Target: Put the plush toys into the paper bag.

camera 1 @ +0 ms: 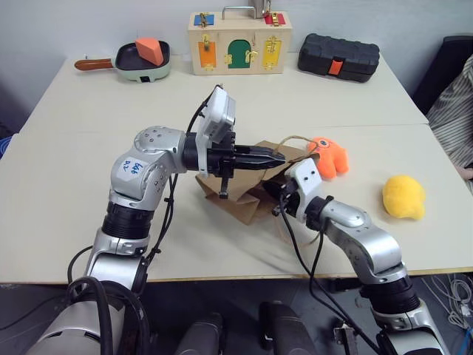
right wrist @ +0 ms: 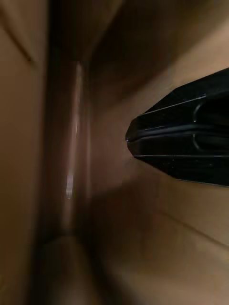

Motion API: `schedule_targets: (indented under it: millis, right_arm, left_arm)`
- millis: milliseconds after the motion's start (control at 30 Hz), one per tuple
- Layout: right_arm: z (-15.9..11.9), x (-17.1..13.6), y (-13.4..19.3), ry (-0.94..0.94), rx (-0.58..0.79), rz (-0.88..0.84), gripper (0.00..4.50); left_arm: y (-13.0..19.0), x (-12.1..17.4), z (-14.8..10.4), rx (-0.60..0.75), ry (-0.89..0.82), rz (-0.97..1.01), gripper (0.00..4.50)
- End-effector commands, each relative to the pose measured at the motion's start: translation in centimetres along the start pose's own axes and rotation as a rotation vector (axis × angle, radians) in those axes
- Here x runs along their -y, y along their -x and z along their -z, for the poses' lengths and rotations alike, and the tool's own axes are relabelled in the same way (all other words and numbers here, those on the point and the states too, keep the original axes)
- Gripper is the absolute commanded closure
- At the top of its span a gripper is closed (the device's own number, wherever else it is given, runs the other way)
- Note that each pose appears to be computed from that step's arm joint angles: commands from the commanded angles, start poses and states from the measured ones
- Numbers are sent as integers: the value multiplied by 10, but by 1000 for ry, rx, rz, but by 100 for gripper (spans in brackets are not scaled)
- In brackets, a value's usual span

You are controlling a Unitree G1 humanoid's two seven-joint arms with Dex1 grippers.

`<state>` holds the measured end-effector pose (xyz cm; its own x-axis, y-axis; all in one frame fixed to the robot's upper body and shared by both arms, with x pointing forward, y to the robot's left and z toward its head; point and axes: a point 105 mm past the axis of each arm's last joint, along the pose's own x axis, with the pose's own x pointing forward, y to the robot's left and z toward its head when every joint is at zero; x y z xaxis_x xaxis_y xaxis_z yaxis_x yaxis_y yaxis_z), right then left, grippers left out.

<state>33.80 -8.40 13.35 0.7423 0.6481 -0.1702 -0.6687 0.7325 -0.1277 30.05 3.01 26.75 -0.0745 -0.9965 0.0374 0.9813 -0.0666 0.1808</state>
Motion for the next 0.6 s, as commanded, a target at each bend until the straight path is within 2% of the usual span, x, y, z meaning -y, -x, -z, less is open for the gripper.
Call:
schedule_targets:
  millis: [33, 300, 400, 500, 600]
  right_arm:
    - [-7, -4, -3, 100, 3, -27, 448]
    - [8, -1, -4, 324, -112, -101, 448]
    - [8, -3, -8, 503, -162, -172, 448]
    - [3, -5, -15, 610, -183, -236, 448]
    - [-18, -8, -28, 547, -129, -262, 448]
  left_arm:
    - [-3, 6, -26, 73, -36, 19, 450]
    - [-3, 0, -36, 123, -2, -20, 450]
    - [-6, 2, -34, 124, -1, -4, 450]
    - [-8, 7, -30, 103, -11, 27, 450]
    - [-11, 11, -22, 91, -15, 43, 450]
